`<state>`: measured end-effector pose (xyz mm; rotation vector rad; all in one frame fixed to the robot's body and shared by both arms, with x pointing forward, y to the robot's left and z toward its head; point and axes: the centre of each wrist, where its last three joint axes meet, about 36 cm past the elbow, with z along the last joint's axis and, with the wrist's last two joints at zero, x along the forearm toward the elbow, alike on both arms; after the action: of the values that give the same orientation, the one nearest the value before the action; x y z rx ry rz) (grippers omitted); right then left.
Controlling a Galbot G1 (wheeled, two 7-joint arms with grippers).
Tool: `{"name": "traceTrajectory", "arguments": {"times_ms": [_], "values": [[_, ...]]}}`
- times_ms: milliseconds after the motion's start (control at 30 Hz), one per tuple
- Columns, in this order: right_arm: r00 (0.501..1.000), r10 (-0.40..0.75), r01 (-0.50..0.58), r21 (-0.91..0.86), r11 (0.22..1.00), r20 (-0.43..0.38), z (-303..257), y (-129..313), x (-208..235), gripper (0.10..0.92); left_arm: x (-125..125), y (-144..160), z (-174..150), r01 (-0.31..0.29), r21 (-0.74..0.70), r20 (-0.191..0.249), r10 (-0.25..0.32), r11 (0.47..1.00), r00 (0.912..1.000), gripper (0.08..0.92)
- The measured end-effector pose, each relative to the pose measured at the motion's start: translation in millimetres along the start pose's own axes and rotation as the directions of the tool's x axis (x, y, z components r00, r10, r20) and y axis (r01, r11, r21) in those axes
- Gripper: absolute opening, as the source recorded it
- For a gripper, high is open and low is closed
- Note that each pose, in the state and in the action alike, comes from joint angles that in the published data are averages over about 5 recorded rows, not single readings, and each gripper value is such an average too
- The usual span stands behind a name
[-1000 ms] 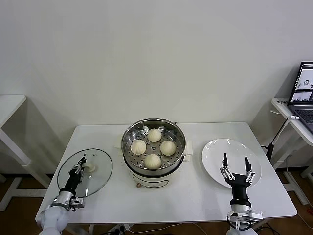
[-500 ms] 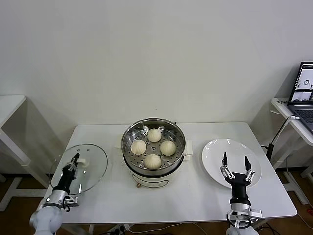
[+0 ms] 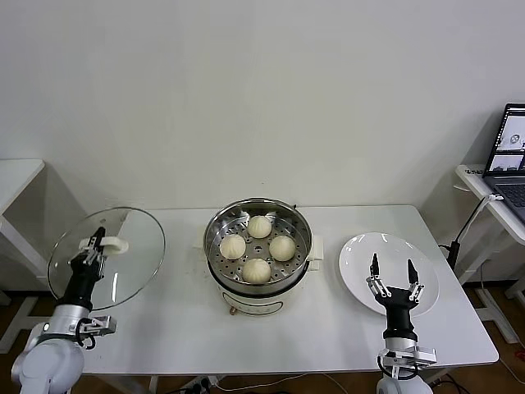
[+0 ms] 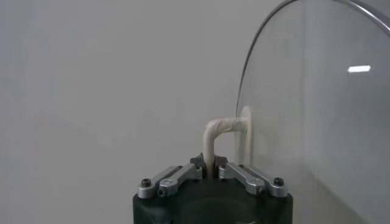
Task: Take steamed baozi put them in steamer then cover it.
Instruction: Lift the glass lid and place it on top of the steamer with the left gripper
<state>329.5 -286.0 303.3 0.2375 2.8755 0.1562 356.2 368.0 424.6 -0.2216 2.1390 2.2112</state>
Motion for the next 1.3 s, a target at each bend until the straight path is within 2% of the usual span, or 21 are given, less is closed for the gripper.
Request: {"name": "traceTrajectory", "arguments": {"times_ms": [167, 367, 533, 800, 1300], "values": [[1.000, 0.003, -0.003, 0.002, 1.000, 0.004, 1, -3, 1, 0.823, 0, 33, -37, -0.024, 0.016, 0.016, 0.024, 1.000, 0.9996, 0.193], [1.000, 0.009, -0.009, 0.006, 1.000, 0.009, -1, -6, 4, 0.823, -3, 49, -86, -0.079, 0.029, 0.045, 0.077, 0.997, 0.9960, 0.193], [1.000, 0.014, -0.014, 0.009, 1.000, 0.007, -1, -6, 7, 0.823, -8, 54, -128, -0.119, 0.033, 0.064, 0.117, 0.992, 0.9910, 0.193], [1.000, 0.022, -0.022, 0.016, 1.000, 0.001, 0, -6, 11, 0.823, -22, 55, -188, -0.152, 0.053, 0.083, 0.147, 0.987, 0.9856, 0.193], [1.000, 0.025, -0.025, 0.031, 0.999, -0.012, 9, -3, 13, 0.823, -49, 50, -270, -0.147, 0.080, 0.084, 0.140, 0.986, 0.9866, 0.193]]}}
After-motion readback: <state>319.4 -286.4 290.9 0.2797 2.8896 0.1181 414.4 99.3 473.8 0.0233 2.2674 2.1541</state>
